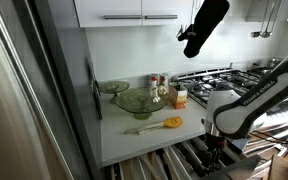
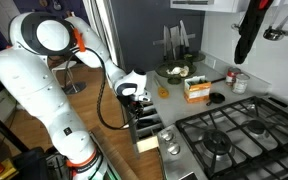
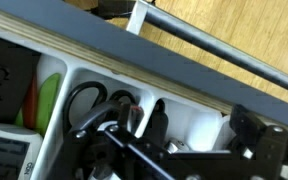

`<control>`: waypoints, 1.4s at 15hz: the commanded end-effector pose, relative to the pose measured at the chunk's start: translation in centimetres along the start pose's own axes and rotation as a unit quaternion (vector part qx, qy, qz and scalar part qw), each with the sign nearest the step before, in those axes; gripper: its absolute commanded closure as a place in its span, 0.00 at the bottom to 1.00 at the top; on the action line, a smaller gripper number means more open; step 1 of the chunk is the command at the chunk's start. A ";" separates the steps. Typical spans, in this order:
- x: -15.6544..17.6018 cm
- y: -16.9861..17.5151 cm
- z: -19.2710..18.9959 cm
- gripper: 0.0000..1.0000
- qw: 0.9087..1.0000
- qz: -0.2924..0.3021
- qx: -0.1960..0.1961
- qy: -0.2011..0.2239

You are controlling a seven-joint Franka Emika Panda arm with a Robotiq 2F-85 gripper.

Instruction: Open the top left drawer, put the bigger orange spatula in the drawer and then close the drawer

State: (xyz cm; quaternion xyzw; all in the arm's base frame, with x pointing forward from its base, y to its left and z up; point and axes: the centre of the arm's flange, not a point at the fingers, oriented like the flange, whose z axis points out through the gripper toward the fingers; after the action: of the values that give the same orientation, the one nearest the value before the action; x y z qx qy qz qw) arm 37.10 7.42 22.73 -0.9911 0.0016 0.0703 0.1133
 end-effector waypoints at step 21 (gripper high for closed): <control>-0.3 -1.5 -7.7 0.00 0.994 -0.056 -0.078 0.054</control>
State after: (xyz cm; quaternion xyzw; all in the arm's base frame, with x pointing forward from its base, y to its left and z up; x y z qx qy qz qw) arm 38.10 7.37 28.24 -0.9966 -0.0654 0.0384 0.0311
